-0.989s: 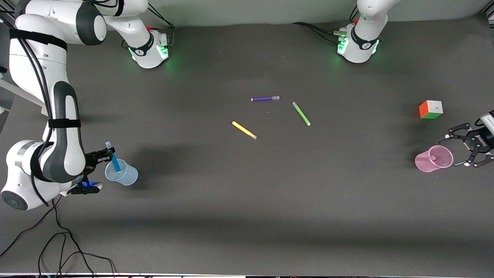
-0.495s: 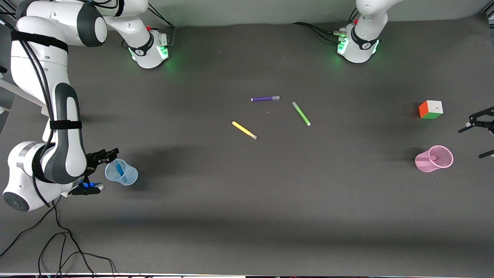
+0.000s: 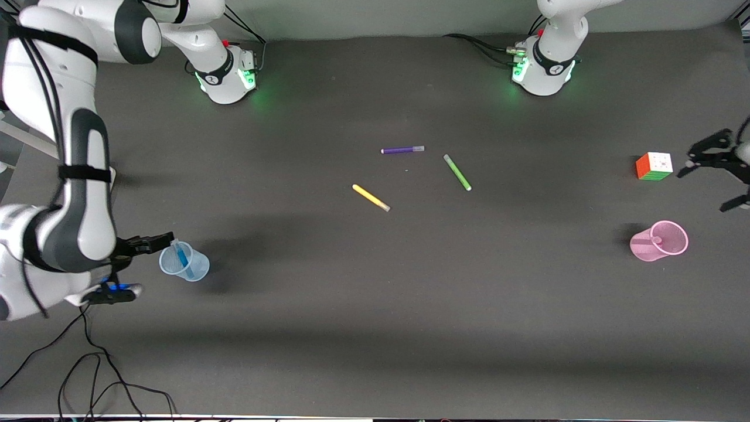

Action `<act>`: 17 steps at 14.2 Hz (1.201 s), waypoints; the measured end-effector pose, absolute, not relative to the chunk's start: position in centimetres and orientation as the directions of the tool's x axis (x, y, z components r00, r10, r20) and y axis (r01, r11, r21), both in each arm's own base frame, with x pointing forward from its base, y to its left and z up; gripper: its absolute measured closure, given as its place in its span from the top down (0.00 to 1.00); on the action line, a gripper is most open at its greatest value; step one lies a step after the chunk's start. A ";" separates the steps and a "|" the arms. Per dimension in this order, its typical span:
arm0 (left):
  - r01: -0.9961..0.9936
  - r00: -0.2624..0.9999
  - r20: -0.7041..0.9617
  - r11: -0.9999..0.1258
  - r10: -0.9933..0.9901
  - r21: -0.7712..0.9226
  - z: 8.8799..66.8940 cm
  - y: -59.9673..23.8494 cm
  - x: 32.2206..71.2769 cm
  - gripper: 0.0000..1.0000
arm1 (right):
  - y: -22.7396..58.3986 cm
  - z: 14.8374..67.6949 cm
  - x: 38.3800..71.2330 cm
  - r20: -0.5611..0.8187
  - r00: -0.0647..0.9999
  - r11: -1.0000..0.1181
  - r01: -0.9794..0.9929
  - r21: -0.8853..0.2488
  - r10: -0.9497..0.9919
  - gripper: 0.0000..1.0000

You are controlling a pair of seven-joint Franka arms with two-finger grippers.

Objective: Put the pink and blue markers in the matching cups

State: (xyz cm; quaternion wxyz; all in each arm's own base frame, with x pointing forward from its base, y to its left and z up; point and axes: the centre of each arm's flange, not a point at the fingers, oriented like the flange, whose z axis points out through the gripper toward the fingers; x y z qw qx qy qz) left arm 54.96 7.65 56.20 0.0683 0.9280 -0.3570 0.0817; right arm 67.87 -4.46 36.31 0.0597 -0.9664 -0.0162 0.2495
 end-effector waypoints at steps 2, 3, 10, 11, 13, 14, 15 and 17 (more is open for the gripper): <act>-0.621 0.778 0.161 -0.782 -0.607 0.054 56.9 4.0 54.9 0.98 | -4.4 41.0 67.5 -0.425 0.905 -0.994 -0.048 -0.097 -0.002 1.00; -0.588 0.804 0.150 -0.807 -0.575 0.053 57.0 2.4 55.0 0.98 | -4.2 43.2 67.2 -0.398 0.917 -0.994 -0.067 -0.085 -0.028 1.00; -0.387 0.921 0.053 -0.922 -0.387 -0.009 57.1 -5.7 54.6 0.98 | -2.5 53.3 63.8 -0.175 0.978 -0.991 -0.128 -0.050 -0.117 1.00; -0.354 0.934 0.037 -0.935 -0.354 -0.010 57.0 -6.7 54.3 0.98 | -2.4 54.2 62.9 -0.139 0.983 -0.991 -0.126 -0.052 -0.117 1.00; -0.299 0.954 0.011 -0.954 -0.299 -0.010 56.7 -8.3 53.9 0.99 | -2.4 55.4 61.0 -0.093 0.989 -0.990 -0.123 -0.065 -0.117 1.00; -0.285 0.958 0.000 -0.958 -0.285 -0.010 56.6 -8.7 53.7 0.99 | -2.5 55.9 60.1 -0.079 0.990 -0.990 -0.124 -0.074 -0.118 1.00; -0.277 0.961 -0.013 -0.961 -0.277 -0.008 56.5 -8.7 53.5 0.99 | -2.7 56.3 59.4 -0.068 0.991 -0.989 -0.125 -0.080 -0.119 1.00; -0.268 0.963 -0.019 -0.964 -0.267 -0.008 56.4 -8.4 53.6 0.99 | -3.3 57.4 58.6 -0.043 0.992 -0.990 -0.124 -0.067 -0.122 1.00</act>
